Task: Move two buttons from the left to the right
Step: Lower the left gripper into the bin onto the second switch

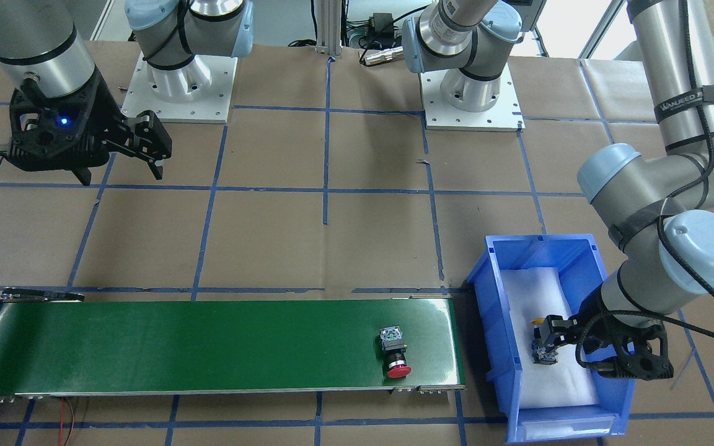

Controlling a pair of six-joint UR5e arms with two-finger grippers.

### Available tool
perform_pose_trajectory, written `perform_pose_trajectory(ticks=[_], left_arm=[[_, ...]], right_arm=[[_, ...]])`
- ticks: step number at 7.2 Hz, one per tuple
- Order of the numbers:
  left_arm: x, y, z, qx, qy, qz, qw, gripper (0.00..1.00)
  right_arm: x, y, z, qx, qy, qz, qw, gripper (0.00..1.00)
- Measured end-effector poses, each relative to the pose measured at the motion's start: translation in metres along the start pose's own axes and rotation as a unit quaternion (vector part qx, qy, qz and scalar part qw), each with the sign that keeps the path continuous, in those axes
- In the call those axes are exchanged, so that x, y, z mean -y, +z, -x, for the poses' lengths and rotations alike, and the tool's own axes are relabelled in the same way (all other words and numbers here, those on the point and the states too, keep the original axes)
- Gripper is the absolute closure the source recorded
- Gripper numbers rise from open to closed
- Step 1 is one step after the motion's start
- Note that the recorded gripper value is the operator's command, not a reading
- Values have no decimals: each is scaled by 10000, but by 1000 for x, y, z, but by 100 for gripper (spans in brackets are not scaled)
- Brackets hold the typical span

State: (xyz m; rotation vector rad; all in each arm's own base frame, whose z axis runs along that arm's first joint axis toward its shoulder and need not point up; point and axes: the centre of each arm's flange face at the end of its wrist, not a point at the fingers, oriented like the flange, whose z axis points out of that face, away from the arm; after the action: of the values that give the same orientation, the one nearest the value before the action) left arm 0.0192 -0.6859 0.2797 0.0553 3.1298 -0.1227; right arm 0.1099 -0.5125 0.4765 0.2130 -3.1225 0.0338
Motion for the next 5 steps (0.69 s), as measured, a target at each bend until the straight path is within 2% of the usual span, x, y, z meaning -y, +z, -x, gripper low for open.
perform_pose_trajectory(ticks=[2, 5], left_arm=[[2, 27, -2, -66, -28, 164, 9998, 33], [-3, 47, -4, -114, -20, 333, 9994, 33]], right_arm=[[0, 0, 0, -4, -1, -9, 10000, 0], [-1, -1, -1, -10, 1, -23, 10000, 0]])
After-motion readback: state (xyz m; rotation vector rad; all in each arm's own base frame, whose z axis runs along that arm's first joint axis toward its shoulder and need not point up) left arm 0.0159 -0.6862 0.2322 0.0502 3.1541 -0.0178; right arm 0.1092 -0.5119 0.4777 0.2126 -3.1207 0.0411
